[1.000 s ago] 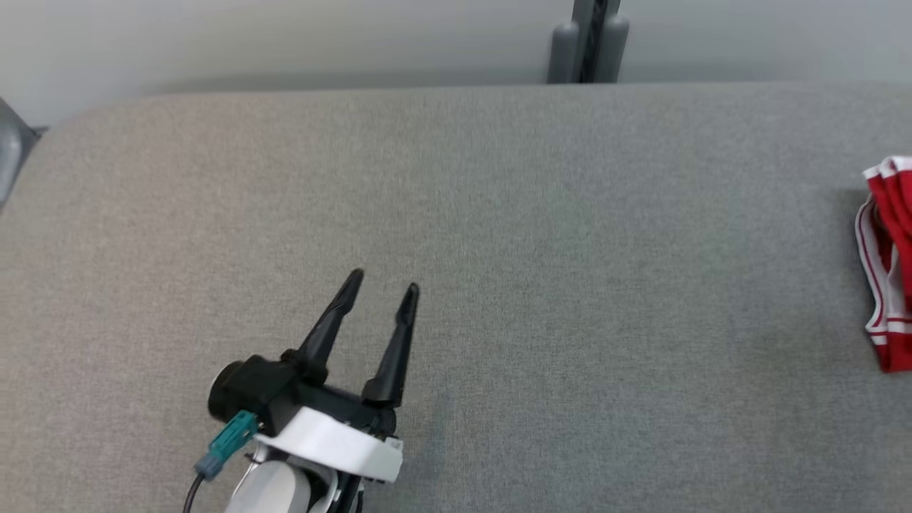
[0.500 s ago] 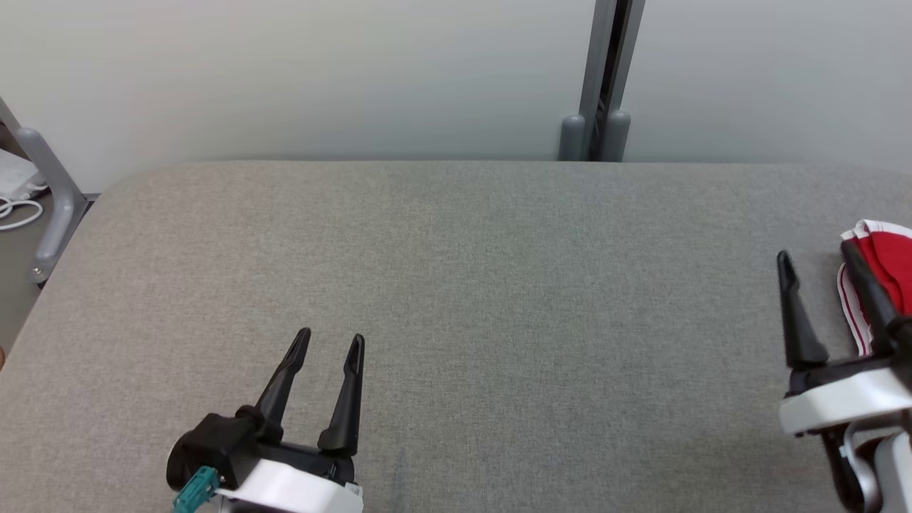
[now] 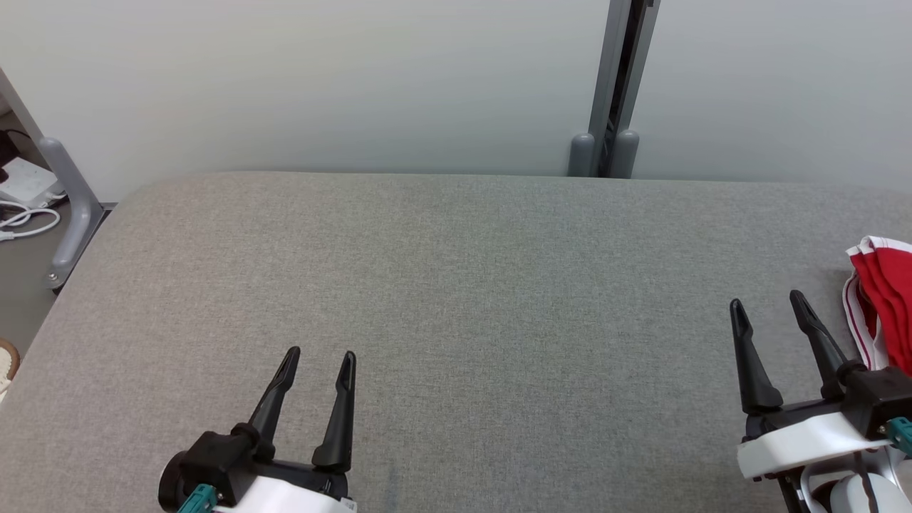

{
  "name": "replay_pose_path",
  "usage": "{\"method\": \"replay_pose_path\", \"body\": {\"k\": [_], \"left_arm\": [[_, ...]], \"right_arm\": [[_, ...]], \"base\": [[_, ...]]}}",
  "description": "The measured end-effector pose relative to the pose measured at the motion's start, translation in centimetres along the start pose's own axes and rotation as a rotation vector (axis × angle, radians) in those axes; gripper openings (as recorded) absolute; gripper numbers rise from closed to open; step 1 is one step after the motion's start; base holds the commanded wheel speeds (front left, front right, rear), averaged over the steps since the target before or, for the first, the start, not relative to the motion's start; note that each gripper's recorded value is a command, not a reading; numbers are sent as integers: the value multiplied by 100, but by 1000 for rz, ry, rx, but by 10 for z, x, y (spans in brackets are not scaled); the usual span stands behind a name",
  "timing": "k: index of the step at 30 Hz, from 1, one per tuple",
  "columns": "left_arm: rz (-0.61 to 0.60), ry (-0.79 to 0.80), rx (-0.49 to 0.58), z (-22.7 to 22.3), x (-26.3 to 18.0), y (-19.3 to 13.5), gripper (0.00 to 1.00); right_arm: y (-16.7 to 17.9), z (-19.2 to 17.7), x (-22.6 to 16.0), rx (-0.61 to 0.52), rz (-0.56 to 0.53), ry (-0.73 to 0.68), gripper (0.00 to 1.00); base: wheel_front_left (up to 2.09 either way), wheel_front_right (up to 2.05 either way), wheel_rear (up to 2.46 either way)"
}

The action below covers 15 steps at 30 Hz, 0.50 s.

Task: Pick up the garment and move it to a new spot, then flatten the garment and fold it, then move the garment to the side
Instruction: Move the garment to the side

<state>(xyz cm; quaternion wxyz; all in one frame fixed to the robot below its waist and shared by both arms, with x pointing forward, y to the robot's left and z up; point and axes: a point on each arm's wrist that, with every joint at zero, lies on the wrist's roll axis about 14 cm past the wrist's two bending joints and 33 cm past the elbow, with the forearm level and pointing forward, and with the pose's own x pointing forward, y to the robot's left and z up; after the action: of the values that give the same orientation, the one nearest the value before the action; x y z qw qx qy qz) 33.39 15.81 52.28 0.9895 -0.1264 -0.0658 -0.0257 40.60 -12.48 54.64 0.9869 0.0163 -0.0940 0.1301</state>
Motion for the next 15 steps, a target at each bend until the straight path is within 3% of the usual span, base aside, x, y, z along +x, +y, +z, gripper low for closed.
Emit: {"method": "replay_pose_path", "body": {"k": [15], "left_arm": [[34, -21, 12, 7, 2, 6, 100]], "right_arm": [[5, -5, -1, 11, 3, 12, 100]], "base": [[0, 0, 0]]}}
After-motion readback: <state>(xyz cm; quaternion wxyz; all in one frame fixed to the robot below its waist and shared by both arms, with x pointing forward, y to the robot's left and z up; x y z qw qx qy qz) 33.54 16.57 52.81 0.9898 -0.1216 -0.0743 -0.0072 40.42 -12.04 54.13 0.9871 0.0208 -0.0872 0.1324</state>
